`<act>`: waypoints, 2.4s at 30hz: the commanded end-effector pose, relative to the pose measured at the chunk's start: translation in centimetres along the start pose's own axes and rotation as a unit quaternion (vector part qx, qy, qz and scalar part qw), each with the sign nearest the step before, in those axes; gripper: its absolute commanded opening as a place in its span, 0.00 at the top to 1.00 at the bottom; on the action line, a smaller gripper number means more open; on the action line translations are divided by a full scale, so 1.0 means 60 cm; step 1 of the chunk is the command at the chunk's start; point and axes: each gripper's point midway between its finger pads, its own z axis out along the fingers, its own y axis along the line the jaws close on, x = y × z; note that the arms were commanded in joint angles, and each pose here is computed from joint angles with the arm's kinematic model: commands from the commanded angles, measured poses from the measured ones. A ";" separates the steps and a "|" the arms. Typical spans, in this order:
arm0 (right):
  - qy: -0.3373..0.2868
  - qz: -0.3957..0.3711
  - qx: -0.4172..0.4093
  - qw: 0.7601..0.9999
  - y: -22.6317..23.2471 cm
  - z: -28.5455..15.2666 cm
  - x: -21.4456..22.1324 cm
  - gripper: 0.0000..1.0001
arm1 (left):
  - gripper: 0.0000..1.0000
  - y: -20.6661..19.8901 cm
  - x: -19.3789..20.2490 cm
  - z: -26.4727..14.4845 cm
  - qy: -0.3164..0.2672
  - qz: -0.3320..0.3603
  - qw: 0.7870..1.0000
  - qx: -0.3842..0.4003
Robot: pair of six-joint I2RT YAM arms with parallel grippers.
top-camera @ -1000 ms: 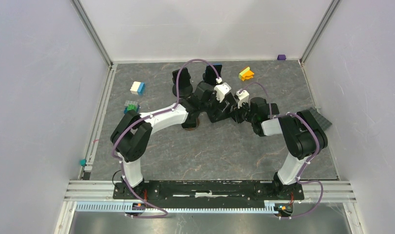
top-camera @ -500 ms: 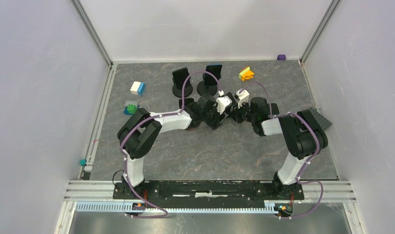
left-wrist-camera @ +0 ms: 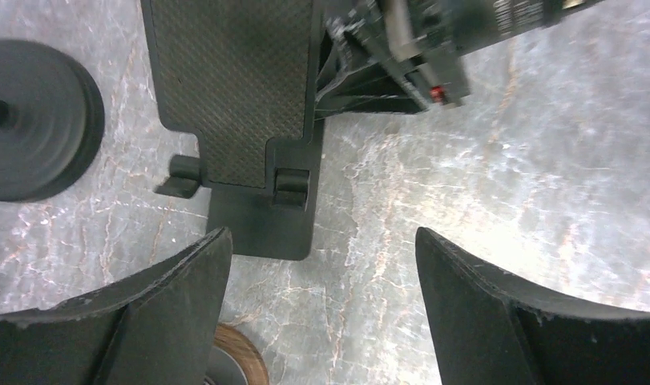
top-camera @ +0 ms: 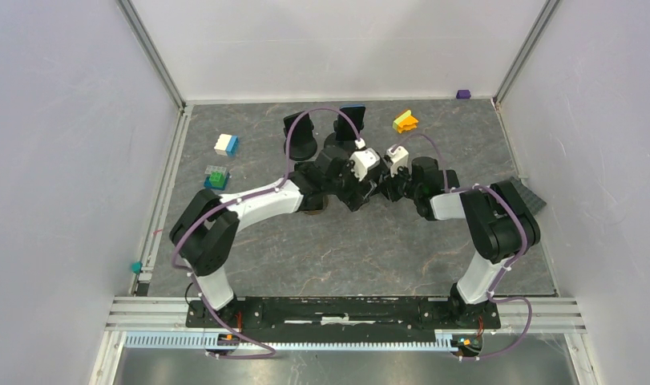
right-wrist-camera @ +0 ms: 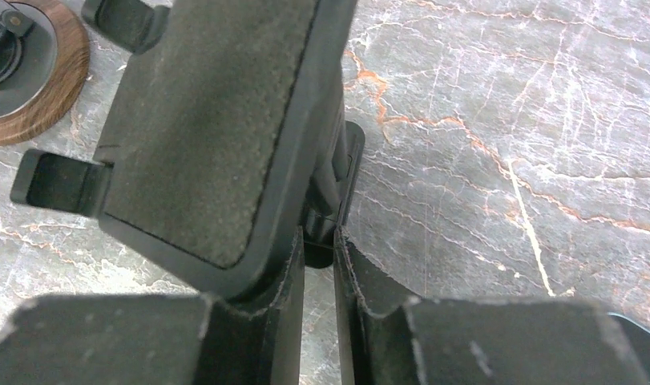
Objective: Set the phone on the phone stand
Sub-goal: Adjust the phone stand at the center of the board.
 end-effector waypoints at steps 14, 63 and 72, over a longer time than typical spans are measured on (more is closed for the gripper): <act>-0.005 -0.028 0.027 0.999 -0.020 -0.066 -0.070 0.52 | 0.02 0.043 -0.077 -0.045 -0.047 0.001 0.999 -0.013; 0.107 -0.053 0.162 0.980 -0.324 -0.137 -0.079 0.20 | 0.00 -0.062 -0.040 -0.094 -0.048 0.018 0.993 0.103; 0.124 -0.034 0.165 0.978 -0.384 -0.096 -0.046 0.20 | 0.00 -0.062 -0.057 -0.155 -0.069 0.049 0.992 0.089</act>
